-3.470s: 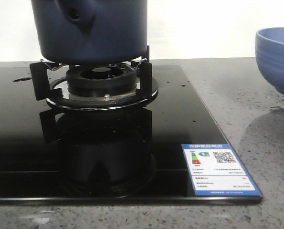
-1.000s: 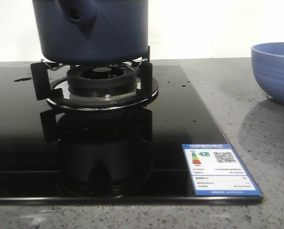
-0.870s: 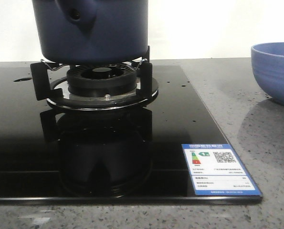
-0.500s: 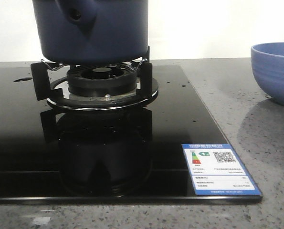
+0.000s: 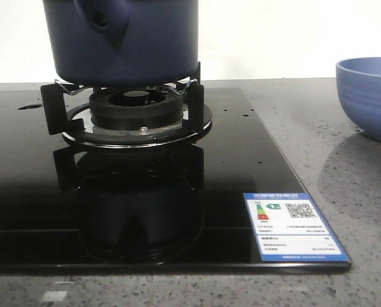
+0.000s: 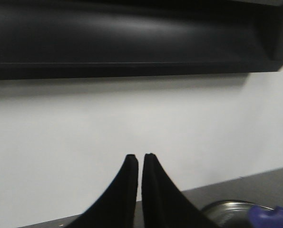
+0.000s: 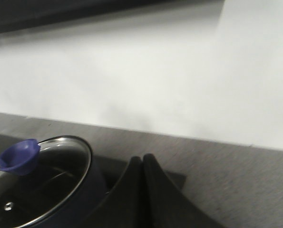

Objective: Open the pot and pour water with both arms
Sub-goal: 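Open right gripper and withdraw it from the bowl, then lower the held lid back onto the pot with left gripper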

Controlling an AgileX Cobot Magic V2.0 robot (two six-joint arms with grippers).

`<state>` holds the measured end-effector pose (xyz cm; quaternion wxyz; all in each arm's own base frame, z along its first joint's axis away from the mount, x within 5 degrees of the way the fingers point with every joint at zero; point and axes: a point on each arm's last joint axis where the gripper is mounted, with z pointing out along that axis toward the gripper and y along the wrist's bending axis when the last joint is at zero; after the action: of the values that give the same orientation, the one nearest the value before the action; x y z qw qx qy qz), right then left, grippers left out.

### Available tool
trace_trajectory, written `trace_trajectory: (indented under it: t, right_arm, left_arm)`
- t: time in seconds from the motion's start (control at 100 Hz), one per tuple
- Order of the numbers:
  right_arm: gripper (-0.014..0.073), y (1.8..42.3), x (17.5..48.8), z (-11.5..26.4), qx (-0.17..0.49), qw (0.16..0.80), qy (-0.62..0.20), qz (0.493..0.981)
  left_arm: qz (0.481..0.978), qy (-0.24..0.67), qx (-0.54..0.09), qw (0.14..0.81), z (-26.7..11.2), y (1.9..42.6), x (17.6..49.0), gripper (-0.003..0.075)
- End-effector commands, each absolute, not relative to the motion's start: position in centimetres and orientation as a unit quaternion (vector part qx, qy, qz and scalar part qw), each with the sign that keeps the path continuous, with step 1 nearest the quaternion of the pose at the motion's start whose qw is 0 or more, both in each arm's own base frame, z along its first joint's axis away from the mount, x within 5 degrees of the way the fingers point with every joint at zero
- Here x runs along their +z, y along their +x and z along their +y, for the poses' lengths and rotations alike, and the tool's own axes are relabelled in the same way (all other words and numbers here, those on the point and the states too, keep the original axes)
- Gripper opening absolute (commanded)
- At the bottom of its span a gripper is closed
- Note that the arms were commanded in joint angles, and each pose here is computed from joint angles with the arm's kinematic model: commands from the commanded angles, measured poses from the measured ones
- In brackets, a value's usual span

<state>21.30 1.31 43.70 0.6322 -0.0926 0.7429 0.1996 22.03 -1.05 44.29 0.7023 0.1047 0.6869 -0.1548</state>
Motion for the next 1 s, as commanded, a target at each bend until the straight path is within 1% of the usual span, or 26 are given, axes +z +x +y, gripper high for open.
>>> trace_trajectory:
  t: [0.0,0.07,0.14,0.2,0.27,0.32,0.45,0.59,0.71,0.79,0.99]
  right_arm:
    - [-0.0042,18.9,44.9,1.1,0.15,0.694,-0.08,0.7]
    - [-0.0042,17.2,44.1,0.9,0.115,0.71,-0.078,0.691]
    - [-0.0042,15.2,42.9,0.9,0.085,0.722,-0.071,0.683]
    - [-0.0042,13.5,41.5,0.9,0.071,0.728,-0.062,0.679]
    - [-0.0042,11.8,39.6,1.1,0.065,0.728,-0.059,0.68]
    - [-0.0042,10.8,38.1,1.2,0.065,0.725,-0.059,0.683]
    - [-0.0042,8.8,33.8,1.6,0.068,0.716,-0.056,0.693]
    - [-0.0042,7.3,30.7,1.9,0.068,0.714,-0.056,0.695]
    - [-0.0042,7.2,29.2,1.8,0.068,0.707,-0.05,0.702]
    - [-0.0042,7.2,28.9,1.8,0.067,0.705,-0.048,0.705]
    - [-0.0042,7.2,28.9,1.8,0.067,0.704,-0.048,0.705]
  left_arm:
    - [0.672,0.059,-0.106,0.731,-0.7,20.3,44.1,-0.002]
    - [0.679,0.074,-0.064,0.727,-1.3,19.6,42.3,-0.002]
    - [0.687,0.107,-0.05,0.718,-2.3,18.6,40.4,-0.002]
    - [0.686,0.123,-0.07,0.714,-3.2,17.3,39.2,-0.002]
    - [0.687,0.113,-0.104,0.711,-3.6,15.8,37.9,-0.002]
    - [0.684,0.108,-0.117,0.712,-3.6,14.8,37.1,-0.002]
    - [0.667,0.117,-0.118,0.726,-3.4,11.9,35.2,-0.002]
    - [0.656,0.106,-0.124,0.737,-3.0,9.4,33.1,-0.002]
    - [0.651,0.082,-0.135,0.742,-2.7,8.1,31.5,-0.002]
    - [0.65,0.078,-0.138,0.743,-2.6,7.7,30.7,-0.002]
    - [0.649,0.073,-0.147,0.743,-2.6,7.5,30.4,-0.002]
